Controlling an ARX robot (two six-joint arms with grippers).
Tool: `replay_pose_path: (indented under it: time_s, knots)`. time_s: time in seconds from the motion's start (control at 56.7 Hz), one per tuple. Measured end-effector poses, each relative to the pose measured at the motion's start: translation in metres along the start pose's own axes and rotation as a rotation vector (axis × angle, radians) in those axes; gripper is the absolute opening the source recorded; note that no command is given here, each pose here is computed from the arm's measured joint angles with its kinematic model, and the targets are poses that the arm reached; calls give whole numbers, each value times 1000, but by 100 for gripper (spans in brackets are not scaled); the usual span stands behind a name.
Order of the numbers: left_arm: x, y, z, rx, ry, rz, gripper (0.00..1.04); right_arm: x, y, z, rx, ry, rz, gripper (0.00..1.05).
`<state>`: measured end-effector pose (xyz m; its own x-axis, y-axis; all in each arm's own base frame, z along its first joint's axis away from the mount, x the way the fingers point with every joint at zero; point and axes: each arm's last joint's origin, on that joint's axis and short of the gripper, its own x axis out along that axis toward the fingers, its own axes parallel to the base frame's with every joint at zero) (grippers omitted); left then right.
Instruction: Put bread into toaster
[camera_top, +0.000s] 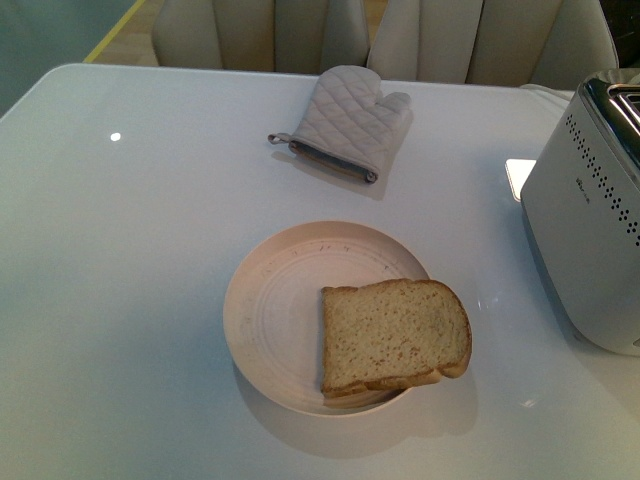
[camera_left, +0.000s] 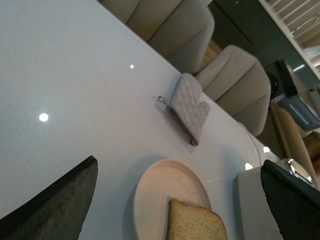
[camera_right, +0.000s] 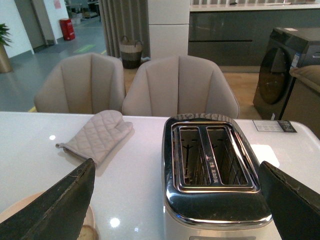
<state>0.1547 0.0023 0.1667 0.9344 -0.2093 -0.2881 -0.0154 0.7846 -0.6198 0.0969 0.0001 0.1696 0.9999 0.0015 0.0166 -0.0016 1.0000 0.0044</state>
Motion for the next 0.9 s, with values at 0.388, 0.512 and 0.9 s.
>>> replay_pose_path:
  time_s: [0.388, 0.512, 0.9]
  knots:
    - [-25, -3, -9, 614, -364, 98, 36, 0, 0, 0, 0, 0, 0, 96]
    - [-30, -3, -10, 639, -366, 102, 12, 0, 0, 0, 0, 0, 0, 96]
    - [-39, -3, -13, 649, -369, 102, 3, 0, 0, 0, 0, 0, 0, 96]
